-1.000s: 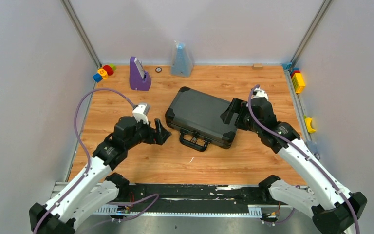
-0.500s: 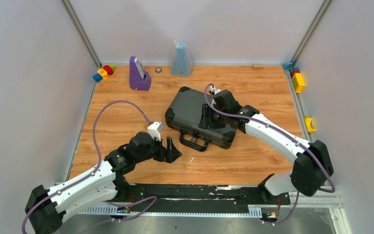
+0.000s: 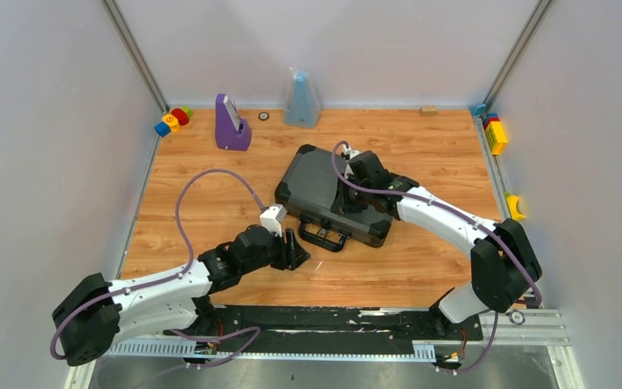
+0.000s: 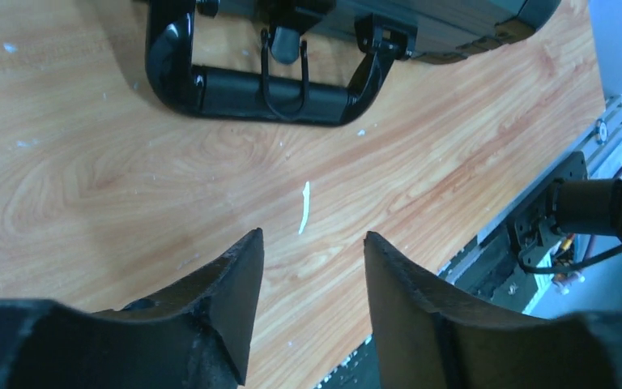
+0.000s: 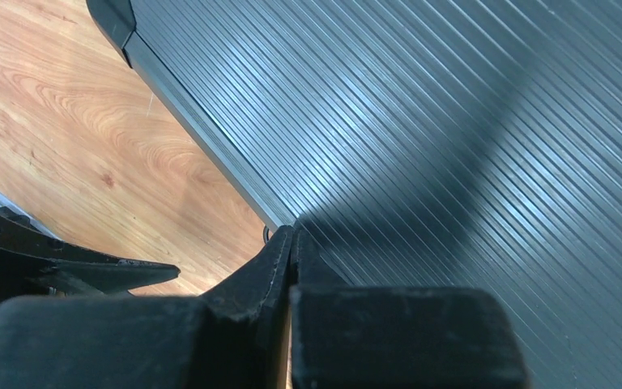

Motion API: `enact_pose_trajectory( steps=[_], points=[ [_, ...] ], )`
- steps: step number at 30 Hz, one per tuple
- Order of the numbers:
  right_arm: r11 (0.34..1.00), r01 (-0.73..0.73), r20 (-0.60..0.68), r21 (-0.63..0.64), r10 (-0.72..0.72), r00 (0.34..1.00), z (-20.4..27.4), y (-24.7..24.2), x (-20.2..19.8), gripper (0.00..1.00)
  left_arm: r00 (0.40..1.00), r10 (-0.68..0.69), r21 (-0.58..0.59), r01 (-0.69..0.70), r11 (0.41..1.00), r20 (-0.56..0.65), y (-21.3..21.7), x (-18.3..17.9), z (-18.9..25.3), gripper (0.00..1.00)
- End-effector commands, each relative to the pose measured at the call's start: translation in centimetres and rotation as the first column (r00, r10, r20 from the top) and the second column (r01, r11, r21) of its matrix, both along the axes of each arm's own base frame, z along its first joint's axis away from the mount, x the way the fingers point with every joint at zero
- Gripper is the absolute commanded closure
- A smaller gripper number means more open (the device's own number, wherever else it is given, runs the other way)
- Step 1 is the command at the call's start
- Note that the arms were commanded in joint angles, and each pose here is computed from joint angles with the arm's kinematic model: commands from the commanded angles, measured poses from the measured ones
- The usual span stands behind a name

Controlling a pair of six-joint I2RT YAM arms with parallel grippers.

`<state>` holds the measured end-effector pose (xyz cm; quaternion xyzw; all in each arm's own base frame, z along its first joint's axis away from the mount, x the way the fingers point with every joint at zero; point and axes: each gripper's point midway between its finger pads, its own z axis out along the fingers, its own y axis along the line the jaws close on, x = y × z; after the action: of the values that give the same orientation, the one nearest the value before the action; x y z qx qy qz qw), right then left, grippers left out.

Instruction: Pack up texas hold em set

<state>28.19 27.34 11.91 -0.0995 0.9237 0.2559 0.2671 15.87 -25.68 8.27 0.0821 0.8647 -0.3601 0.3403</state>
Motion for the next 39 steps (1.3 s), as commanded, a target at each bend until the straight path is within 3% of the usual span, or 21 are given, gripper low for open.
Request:
enact_pose_trajectory(
  steps=[1, 4, 5, 7, 19, 31, 39],
  points=[
    [0.993, 0.004, -0.086, -0.116, -0.014, 0.996, -3.9, -2.1, -1.8, 1.0, 0.996, 0.072, -0.101, -0.065, 0.993, 0.059, -1.3, 2.0, 1.6, 0.58],
    [0.994, 0.009, -0.07, -0.112, -0.017, 0.997, -3.6, -2.2, -1.6, 1.0, 0.99, 0.135, -0.126, -0.131, 0.983, 0.026, -1.1, 2.5, 0.5, 0.82],
    [0.994, 0.012, -0.064, -0.112, -0.02, 0.998, -3.5, -2.2, -1.6, 1.0, 0.989, 0.149, -0.146, -0.144, 0.979, 0.023, -1.4, 2.8, 0.4, 0.95],
    [0.994, 0.02, -0.056, -0.11, -0.027, 0.998, -3.3, -2.3, -1.5, 1.0, 0.982, 0.188, -0.171, -0.189, 0.967, -0.019, -1.6, 3.2, -0.3, 1.0],
    [0.993, 0.065, -0.022, -0.098, -0.067, 0.998, -2.3, -3.0, -1.3, 1.0, 0.982, 0.158, -0.193, -0.175, 0.966, -0.101, -5.7, 4.7, -4.2, 1.0],
    [0.993, 0.067, -0.024, -0.097, -0.07, 0.997, -2.5, -3.2, -1.3, 1.0, 0.979, 0.204, -0.153, -0.201, 0.968, 0.007, -3.7, 7.6, -3.0, 1.0],
    [0.994, 0.054, -0.031, -0.09, -0.057, 0.998, -2.5, -2.8, -1.2, 1.0, 0.987, 0.115, -0.101, -0.104, 0.989, 0.111, -4.6, 9.0, -0.4, 1.0]
  ],
)
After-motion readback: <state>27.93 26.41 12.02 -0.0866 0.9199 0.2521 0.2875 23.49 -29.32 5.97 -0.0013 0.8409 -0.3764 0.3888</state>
